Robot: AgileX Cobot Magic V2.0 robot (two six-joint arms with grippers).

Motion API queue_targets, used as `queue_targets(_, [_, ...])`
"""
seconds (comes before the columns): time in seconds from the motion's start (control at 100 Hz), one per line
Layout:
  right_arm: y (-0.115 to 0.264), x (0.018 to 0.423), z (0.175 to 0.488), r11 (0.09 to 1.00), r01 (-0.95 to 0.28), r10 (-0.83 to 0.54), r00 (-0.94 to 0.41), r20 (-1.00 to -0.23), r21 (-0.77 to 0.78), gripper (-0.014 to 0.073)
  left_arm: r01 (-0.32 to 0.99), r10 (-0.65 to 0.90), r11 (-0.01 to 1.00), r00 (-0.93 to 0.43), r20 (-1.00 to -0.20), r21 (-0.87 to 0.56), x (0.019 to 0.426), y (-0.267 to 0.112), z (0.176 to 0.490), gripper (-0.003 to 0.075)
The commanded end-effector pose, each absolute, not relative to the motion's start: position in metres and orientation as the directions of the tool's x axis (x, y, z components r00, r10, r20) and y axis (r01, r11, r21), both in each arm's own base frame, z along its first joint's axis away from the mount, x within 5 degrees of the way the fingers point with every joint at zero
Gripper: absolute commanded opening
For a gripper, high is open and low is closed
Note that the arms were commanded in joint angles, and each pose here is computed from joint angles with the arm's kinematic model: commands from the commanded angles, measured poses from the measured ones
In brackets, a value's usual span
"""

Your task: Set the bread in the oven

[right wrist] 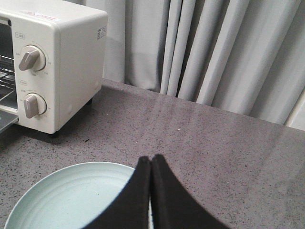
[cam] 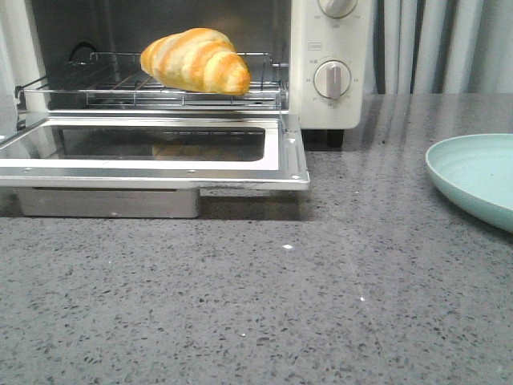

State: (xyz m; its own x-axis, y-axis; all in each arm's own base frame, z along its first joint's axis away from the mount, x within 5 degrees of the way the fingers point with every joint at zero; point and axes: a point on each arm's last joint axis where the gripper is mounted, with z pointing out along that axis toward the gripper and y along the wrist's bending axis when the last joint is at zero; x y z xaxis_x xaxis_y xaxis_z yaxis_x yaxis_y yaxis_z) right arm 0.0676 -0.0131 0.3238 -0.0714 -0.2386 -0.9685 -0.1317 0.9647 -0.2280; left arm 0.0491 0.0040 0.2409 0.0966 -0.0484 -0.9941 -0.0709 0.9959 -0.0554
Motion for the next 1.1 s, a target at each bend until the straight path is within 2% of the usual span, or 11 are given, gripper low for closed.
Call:
queue_targets(0.0, [-0.012, 0.068, 0.335, 0.957, -0.132, -0.260, -0.002, -0.966, -0.258, -0.0057, -0.033, -0.017, 0.999, 0.228, -0.973, -0.025, 0.042, 0.002, 0.256, -0.0020])
queue_targets(0.18, [-0.012, 0.068, 0.335, 0.957, -0.132, -0.260, -0.002, -0.966, -0.258, -0.0057, -0.021, -0.018, 1.000, 0.215, -0.976, -0.023, 0.046, 0.001, 0.244, -0.0020])
queue_targets(0.43, [-0.012, 0.068, 0.335, 0.957, -0.132, -0.260, -0.002, -0.966, -0.258, -0.0057, 0.036, -0.122, 0.993, 0.238, -0.964, -0.116, 0.052, -0.001, 0.220, -0.0020])
queue_targets(0.67, [-0.012, 0.068, 0.335, 0.957, -0.132, -0.260, -0.002, -0.966, -0.258, -0.0057, 0.119, -0.098, 0.990, 0.241, -0.966, -0.070, 0.052, -0.006, 0.220, -0.0020])
queue_targets(1.09, [-0.012, 0.068, 0.335, 0.957, -0.132, -0.260, -0.002, -0.966, -0.258, -0.0057, 0.121, -0.144, 0.986, 0.229, -0.963, -0.119, 0.052, -0.005, 0.219, -0.0020])
